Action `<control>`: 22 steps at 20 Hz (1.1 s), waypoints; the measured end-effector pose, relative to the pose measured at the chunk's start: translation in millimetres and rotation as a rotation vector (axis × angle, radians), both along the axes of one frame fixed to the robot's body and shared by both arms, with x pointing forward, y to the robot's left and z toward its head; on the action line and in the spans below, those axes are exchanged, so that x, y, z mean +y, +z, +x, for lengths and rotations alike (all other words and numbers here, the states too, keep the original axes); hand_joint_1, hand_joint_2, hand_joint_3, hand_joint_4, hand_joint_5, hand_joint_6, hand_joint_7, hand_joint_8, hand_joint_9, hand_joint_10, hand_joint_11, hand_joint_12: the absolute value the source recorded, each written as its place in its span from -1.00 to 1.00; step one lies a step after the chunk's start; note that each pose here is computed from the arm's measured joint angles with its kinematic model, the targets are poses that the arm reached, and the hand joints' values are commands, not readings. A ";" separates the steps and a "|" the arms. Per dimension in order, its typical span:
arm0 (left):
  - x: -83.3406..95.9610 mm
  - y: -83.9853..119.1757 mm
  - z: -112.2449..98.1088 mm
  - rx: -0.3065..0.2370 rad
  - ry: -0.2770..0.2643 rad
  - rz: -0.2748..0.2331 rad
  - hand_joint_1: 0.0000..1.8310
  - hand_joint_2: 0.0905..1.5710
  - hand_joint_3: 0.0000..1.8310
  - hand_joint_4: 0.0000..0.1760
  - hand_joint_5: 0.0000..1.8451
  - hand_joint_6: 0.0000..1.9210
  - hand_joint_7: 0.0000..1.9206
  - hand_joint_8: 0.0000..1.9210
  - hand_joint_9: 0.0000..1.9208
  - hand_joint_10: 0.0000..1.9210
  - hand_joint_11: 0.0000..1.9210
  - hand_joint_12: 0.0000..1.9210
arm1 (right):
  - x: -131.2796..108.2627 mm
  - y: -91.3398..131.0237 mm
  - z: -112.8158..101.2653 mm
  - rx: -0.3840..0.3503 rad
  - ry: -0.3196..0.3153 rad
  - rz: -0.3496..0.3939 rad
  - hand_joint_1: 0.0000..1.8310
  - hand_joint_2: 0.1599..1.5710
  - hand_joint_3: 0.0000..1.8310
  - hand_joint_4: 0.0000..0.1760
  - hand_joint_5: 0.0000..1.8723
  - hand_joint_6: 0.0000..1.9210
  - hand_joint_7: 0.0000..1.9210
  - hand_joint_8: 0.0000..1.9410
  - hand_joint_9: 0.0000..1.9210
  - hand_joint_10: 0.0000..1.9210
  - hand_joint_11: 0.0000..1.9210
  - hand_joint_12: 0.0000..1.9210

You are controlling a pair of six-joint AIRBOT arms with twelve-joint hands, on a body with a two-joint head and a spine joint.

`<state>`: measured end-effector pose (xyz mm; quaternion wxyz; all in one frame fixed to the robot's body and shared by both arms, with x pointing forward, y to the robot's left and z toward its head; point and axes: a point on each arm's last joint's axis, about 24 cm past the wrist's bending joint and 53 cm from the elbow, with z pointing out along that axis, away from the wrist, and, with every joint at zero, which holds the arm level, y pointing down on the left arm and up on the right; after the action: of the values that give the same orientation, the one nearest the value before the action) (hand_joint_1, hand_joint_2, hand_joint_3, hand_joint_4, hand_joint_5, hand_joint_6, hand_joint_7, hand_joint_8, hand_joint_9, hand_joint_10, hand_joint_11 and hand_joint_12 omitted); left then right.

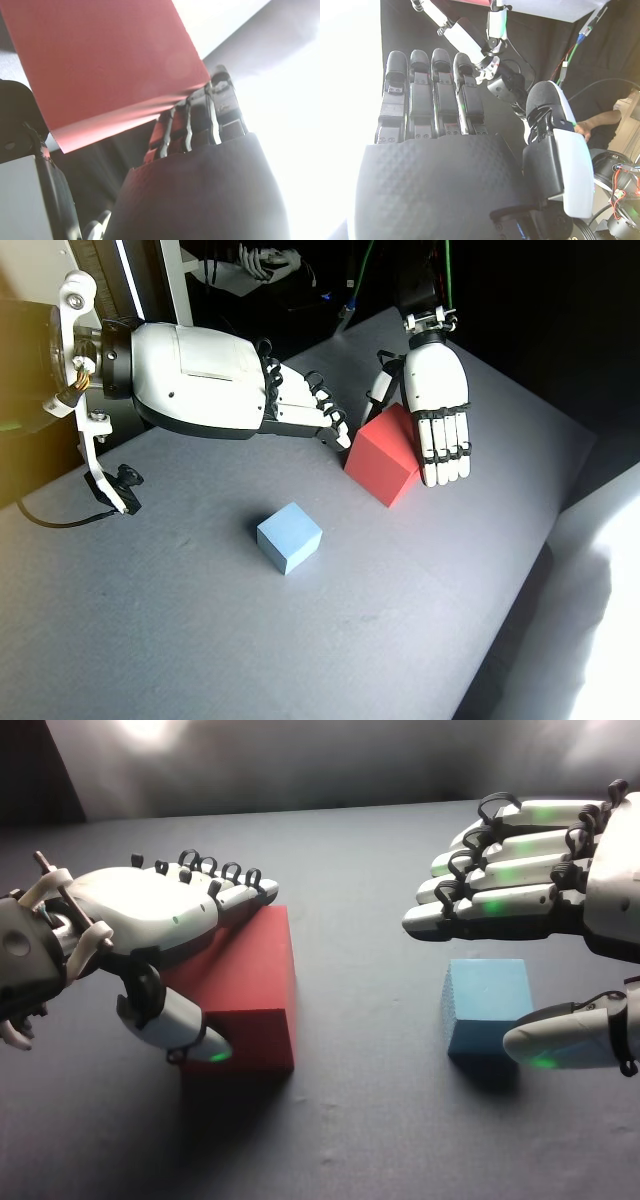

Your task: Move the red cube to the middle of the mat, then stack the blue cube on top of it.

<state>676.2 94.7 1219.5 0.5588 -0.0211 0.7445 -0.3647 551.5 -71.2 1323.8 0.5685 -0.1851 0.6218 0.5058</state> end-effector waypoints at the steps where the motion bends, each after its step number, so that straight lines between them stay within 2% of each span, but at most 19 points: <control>1: 0.0 0.0 0.0 0.000 0.000 0.000 0.18 0.14 -1.00 -1.00 -0.93 -0.99 -0.93 -0.99 -0.93 -0.99 -0.97 -0.98 | -0.2 0.0 0.0 0.000 0.000 0.000 -1.00 0.56 -1.00 -1.00 -0.74 -1.00 -0.74 -1.00 -0.77 -1.00 -1.00 -0.47; 3: 0.1 0.5 0.1 0.001 0.002 -0.005 0.28 0.17 -1.00 -1.00 -0.77 -0.99 -0.76 -0.99 -0.79 -0.99 -0.90 -0.92 | 0.1 0.0 -0.1 0.000 0.000 0.000 -1.00 0.56 -1.00 -1.00 -0.73 -1.00 -0.74 -1.00 -0.77 -1.00 -1.00 -0.49; 4: 0.7 1.0 0.5 -0.001 0.005 -0.006 0.29 0.20 -1.00 -1.00 -0.71 -0.99 -0.69 -0.99 -0.72 -0.99 -0.94 -0.72 | 0.0 0.0 0.0 0.000 0.000 0.000 -1.00 0.56 -1.00 -1.00 -0.69 -0.99 -0.70 -0.99 -0.74 -0.99 -1.00 -0.42; 5: 1.0 1.9 0.8 -0.003 0.007 -0.007 0.30 0.24 -1.00 -1.00 -0.64 -1.00 -0.60 -1.00 -0.63 -1.00 -0.99 -0.45 | 0.1 0.0 -0.1 0.000 0.000 0.000 -1.00 0.56 -1.00 -1.00 -0.71 -1.00 -0.72 -1.00 -0.76 -1.00 -1.00 -0.46; 6: 0.8 2.9 0.9 -0.006 0.007 -0.008 0.32 0.27 -1.00 -1.00 -0.58 -1.00 -0.52 -0.99 -0.55 -0.99 -1.00 -0.26 | -0.2 0.0 0.0 0.000 0.000 0.000 -1.00 0.56 -1.00 -1.00 -0.70 -1.00 -0.72 -1.00 -0.76 -1.00 -1.00 -0.43; 8: 1.4 4.5 1.5 -0.012 0.010 -0.008 0.39 0.39 -0.99 -1.00 -0.43 -0.99 -0.34 -0.98 -0.39 -0.95 -1.00 0.01 | -0.2 0.0 0.0 0.000 0.000 0.000 -1.00 0.57 -1.00 -1.00 -0.66 -1.00 -0.66 -0.99 -0.70 -0.99 -1.00 -0.30; 9: 1.2 4.8 0.9 -0.013 0.009 -0.007 0.39 0.39 -0.99 -1.00 -0.43 -0.99 -0.34 -0.98 -0.39 -0.95 -1.00 0.01 | 0.0 0.0 0.0 0.000 0.000 0.000 -1.00 0.57 -1.00 -1.00 -0.66 -1.00 -0.66 -0.99 -0.70 -0.99 -1.00 -0.30; 11: 1.3 6.7 -0.2 -0.018 0.008 -0.005 0.43 0.41 -1.00 -1.00 -0.39 -0.99 -0.31 -0.98 -0.35 -0.92 -0.97 0.20 | 0.0 0.0 -0.1 0.000 0.000 0.000 -1.00 0.57 -1.00 -1.00 -0.71 -1.00 -0.70 -1.00 -0.73 -1.00 -1.00 -0.39; 12: 1.8 8.3 0.6 -0.021 0.011 0.001 0.45 0.41 -1.00 -1.00 -0.34 -1.00 -0.30 -0.96 -0.46 -0.65 -0.96 0.30 | 0.1 -0.1 -0.1 0.000 0.000 0.000 -1.00 0.57 -1.00 -1.00 -0.72 -1.00 -0.72 -1.00 -0.75 -1.00 -1.00 -0.44; 13: 2.1 9.9 0.7 -0.020 0.017 0.004 0.41 0.44 -1.00 -1.00 -0.34 -1.00 -0.31 -0.94 -0.62 -0.29 -0.99 0.38 | -0.4 0.1 0.5 0.001 -0.003 0.001 -1.00 0.58 -1.00 -1.00 -0.71 -1.00 -0.71 -0.99 -0.74 -0.99 -1.00 -0.42; 14: 2.5 10.8 0.6 -0.016 0.019 0.000 0.39 0.45 -1.00 -1.00 -0.35 -1.00 -0.33 -0.93 -0.71 -0.09 -1.00 0.41 | -0.5 2.3 1.8 0.002 -0.019 0.013 -1.00 0.58 -1.00 -1.00 -0.72 -1.00 -0.72 -1.00 -0.75 -1.00 -1.00 -0.43; 15: 5.2 11.7 1.2 -0.008 0.025 -0.011 0.38 0.46 -1.00 -1.00 -0.35 -1.00 -0.34 -0.91 -0.75 0.02 -1.00 0.41 | -0.8 2.2 4.8 0.001 -0.050 0.013 -1.00 0.58 -1.00 -1.00 -0.69 -0.99 -0.69 -0.99 -0.72 -0.99 -1.00 -0.37; 16: 5.8 12.6 1.5 -0.009 0.026 -0.009 0.37 0.46 -1.00 -1.00 -0.27 -1.00 -0.37 -0.77 -0.76 0.06 -1.00 0.43 | -2.9 1.8 7.8 0.018 -0.063 0.022 -1.00 0.59 -1.00 -1.00 -0.68 -0.99 -0.68 -0.99 -0.72 -0.99 -1.00 -0.38; 17: 5.5 14.2 -0.1 -0.005 0.025 -0.014 0.36 0.45 -1.00 -1.00 -0.27 -0.99 -0.47 -0.56 -0.77 0.09 -1.00 0.45 | -3.6 0.3 9.2 0.026 -0.069 0.020 -1.00 0.59 -1.00 -1.00 -0.72 -1.00 -0.71 -1.00 -0.75 -1.00 -1.00 -0.46; 19: 5.9 16.8 -1.0 -0.001 0.024 -0.018 0.38 0.47 -1.00 -1.00 -0.27 -1.00 -0.68 -0.11 -0.81 0.14 -1.00 0.49 | -4.1 -1.2 10.3 0.030 -0.074 0.015 -1.00 0.59 -1.00 -1.00 -0.70 -1.00 -0.72 -1.00 -0.75 -1.00 -1.00 -0.46; 21: 5.1 20.6 -2.0 -0.001 0.027 -0.025 0.35 0.49 -1.00 -1.00 -0.30 -1.00 -0.70 -0.04 -0.80 0.15 -1.00 0.49 | -4.2 -1.1 10.3 0.030 -0.074 0.015 -1.00 0.59 -1.00 -1.00 -0.68 -0.99 -0.69 -0.99 -0.73 -0.99 -1.00 -0.39; 22: 4.0 23.9 -2.2 -0.001 0.027 -0.034 0.35 0.50 -1.00 -1.00 -0.33 -1.00 -0.70 -0.04 -0.79 0.12 -1.00 0.44 | -4.4 -1.1 10.4 0.030 -0.075 0.015 -1.00 0.60 -1.00 -1.00 -0.69 -1.00 -0.70 -1.00 -0.74 -1.00 -1.00 -0.43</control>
<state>674.1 98.6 1243.4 0.5636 -0.0404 0.7376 -0.3697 561.8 -75.6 1322.7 0.5791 -0.1500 0.6328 0.4916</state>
